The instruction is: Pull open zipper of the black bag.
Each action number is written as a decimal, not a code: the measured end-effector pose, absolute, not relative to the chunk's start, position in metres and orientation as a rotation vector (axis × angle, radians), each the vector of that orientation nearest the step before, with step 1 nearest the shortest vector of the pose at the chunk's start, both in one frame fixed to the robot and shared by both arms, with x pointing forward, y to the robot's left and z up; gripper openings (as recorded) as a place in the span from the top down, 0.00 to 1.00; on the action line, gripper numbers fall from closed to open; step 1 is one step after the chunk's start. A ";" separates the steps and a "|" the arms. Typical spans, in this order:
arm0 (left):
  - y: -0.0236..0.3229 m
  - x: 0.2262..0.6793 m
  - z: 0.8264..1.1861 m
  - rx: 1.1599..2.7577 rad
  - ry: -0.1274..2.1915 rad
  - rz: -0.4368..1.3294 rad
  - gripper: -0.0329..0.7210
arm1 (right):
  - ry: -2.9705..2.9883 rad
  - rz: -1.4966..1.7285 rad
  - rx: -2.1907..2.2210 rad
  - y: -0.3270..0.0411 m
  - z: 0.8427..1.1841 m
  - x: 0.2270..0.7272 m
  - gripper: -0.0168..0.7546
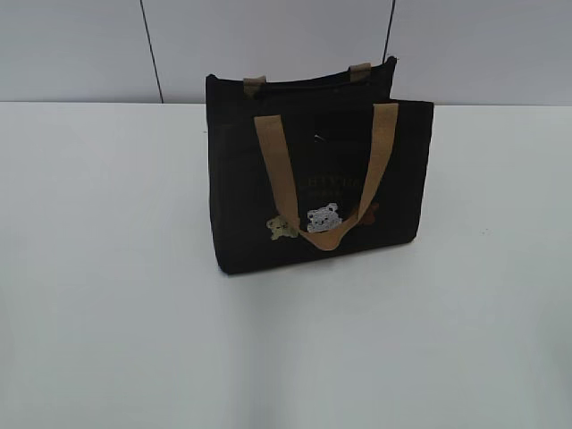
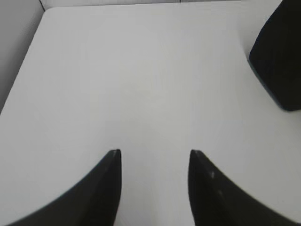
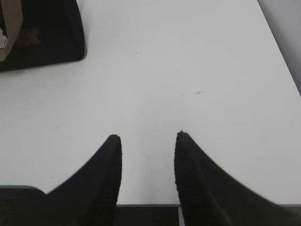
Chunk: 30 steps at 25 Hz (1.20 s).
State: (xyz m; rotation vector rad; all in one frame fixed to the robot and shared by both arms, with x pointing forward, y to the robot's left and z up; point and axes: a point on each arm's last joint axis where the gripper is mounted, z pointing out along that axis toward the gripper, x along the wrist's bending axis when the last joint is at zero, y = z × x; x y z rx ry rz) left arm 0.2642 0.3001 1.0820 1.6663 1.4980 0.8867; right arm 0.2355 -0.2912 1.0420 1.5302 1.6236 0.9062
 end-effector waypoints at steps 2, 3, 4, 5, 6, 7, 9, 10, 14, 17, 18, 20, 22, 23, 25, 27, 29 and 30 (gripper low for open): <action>0.301 0.252 1.074 1.653 1.475 0.925 0.49 | 1.624 0.906 1.530 -0.291 1.042 0.235 0.61; 0.301 0.245 1.073 1.644 1.458 0.942 0.49 | 1.624 0.906 1.530 -0.291 1.042 0.235 0.61; 0.301 0.240 1.071 1.636 1.441 0.969 0.49 | 1.624 0.906 1.530 -0.291 1.042 0.235 0.61; 0.302 0.234 1.071 1.620 1.422 1.001 0.49 | 1.624 0.906 1.530 -0.291 1.042 0.235 0.61; 0.301 0.230 1.069 1.610 1.405 1.017 0.49 | 1.624 0.906 1.530 -0.291 1.042 0.235 0.61; 0.300 0.227 1.068 1.608 1.404 1.018 0.49 | 1.624 0.906 1.531 -0.291 1.042 0.236 0.61; 0.299 0.227 1.066 1.623 1.401 1.012 0.50 | 1.625 0.908 1.531 -0.291 1.042 0.236 0.61; 0.298 0.227 1.065 1.633 1.396 1.008 0.50 | 1.625 0.906 1.532 -0.291 1.042 0.236 0.61; 0.297 0.227 1.063 1.646 1.389 0.993 0.52 | 1.625 0.906 1.532 -0.291 1.042 0.236 0.61; 0.297 0.227 1.063 1.648 1.388 0.991 0.52 | 1.625 0.906 1.532 -0.291 1.042 0.236 0.61; 0.297 0.227 1.063 1.647 1.387 0.992 0.53 | 1.625 0.906 1.532 -0.291 1.042 0.236 0.61; 0.297 0.227 1.063 1.643 1.395 0.996 0.55 | 1.626 0.907 1.532 -0.291 1.042 0.236 0.61; 0.296 0.227 1.063 1.623 1.428 1.016 0.57 | 1.626 0.907 1.532 -0.291 1.042 0.236 0.61; 0.296 0.227 1.063 1.611 1.449 1.028 0.57 | 1.626 0.907 1.532 -0.291 1.042 0.236 0.61; 0.295 0.228 1.063 1.590 1.481 1.046 0.59 | 1.626 0.907 1.532 -0.291 1.042 0.236 0.61; 0.295 0.227 1.063 1.577 1.498 1.054 0.61 | 1.626 0.907 1.532 -0.291 1.042 0.236 0.61; 0.294 0.228 1.063 1.545 1.516 1.031 0.63 | 1.626 0.908 1.532 -0.291 1.042 0.236 0.61; 0.293 0.228 1.063 1.528 1.523 1.011 0.63 | 1.626 0.908 1.532 -0.291 1.042 0.236 0.61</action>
